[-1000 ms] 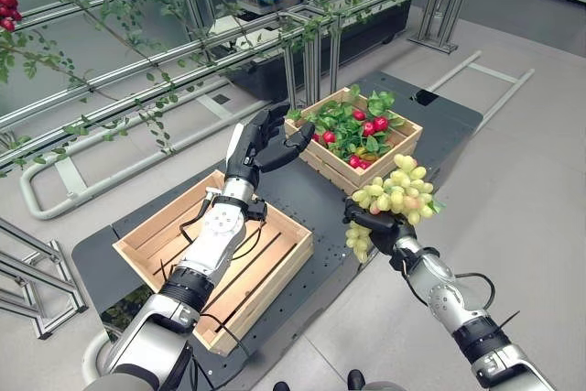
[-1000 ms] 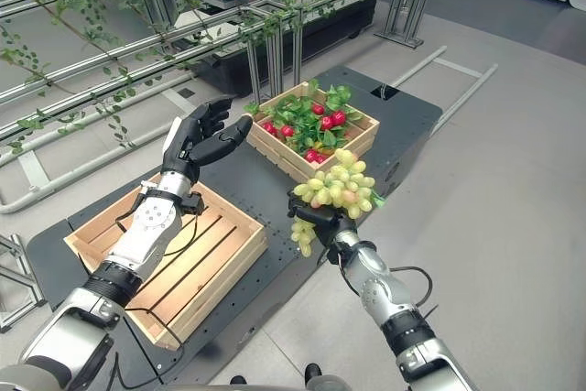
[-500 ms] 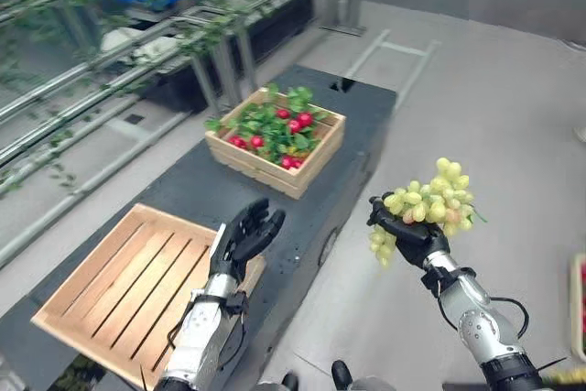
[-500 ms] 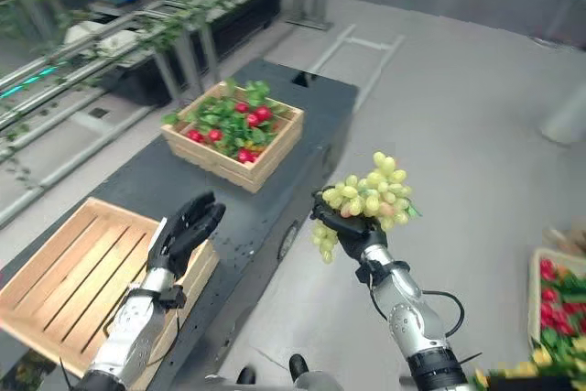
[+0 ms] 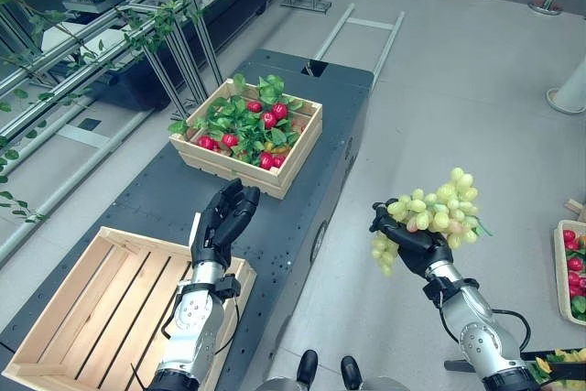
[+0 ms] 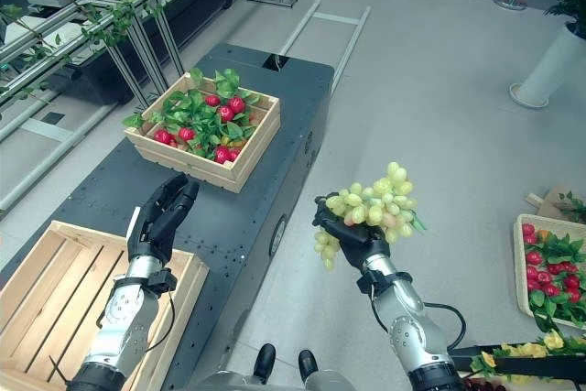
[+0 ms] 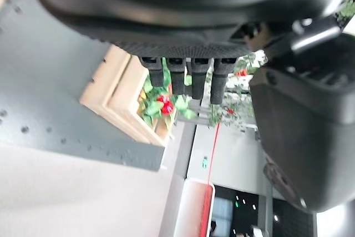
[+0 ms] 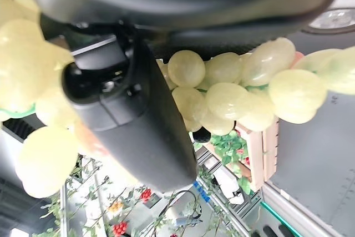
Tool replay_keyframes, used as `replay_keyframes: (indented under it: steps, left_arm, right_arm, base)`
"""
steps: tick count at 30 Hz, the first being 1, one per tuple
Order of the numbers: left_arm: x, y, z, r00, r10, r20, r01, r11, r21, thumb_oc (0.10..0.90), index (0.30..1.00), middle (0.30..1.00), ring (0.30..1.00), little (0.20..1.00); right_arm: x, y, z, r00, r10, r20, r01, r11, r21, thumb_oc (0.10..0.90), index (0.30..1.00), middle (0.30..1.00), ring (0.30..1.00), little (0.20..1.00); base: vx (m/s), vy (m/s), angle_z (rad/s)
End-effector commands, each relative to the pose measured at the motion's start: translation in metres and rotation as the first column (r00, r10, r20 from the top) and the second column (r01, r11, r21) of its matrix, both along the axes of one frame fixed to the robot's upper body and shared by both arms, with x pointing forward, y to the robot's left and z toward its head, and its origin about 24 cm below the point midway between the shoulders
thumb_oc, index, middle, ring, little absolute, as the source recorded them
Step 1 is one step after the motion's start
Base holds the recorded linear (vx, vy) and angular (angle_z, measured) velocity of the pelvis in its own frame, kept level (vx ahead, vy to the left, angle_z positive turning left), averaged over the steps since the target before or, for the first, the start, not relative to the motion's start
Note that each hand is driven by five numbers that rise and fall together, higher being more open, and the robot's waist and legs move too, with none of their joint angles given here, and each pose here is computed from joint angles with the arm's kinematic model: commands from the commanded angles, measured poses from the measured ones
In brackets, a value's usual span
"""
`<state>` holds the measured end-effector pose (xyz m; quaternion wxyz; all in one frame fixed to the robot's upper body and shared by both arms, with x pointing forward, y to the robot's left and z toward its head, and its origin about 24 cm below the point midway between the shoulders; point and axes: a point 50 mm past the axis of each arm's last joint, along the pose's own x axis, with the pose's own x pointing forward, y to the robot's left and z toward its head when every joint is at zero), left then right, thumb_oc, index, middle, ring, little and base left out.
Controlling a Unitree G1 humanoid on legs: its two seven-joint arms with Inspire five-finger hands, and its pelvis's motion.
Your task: Pick up the fruits from the basket on one side to the basket on the other side
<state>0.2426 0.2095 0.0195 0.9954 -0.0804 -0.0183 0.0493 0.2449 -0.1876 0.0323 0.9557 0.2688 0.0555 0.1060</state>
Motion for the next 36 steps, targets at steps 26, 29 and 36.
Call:
replay_keyframes:
  steps: [26,29,36]
  left_arm:
    - [0.024,-0.009,0.047,0.977,0.074,0.201,-0.064,0.996,-0.057,0.8,0.9,0.9,0.9,0.9]
    - [0.016,-0.01,0.037,0.984,0.066,0.164,-0.058,0.997,-0.051,0.8,0.9,0.9,0.9,0.9]
    - [0.005,0.001,0.035,0.978,0.124,0.165,-0.111,0.99,-0.087,0.8,0.9,0.9,0.9,0.9]
  right_arm:
    - [0.007,0.04,0.054,0.826,0.469,0.312,-0.477,0.877,-0.057,0.4,0.3,0.3,0.3,0.3]
    - [-0.003,0.044,0.045,0.801,0.521,0.296,-0.539,0.842,-0.023,0.4,0.3,0.3,0.3,0.3]
    - [-0.004,0.05,0.043,0.762,0.591,0.265,-0.602,0.797,-0.045,0.4,0.3,0.3,0.3,0.3]
  base:
    - [-0.07,-0.044,-0.66]
    - [0.02,-0.111,0.07]
    - [-0.06,0.012,-0.18]
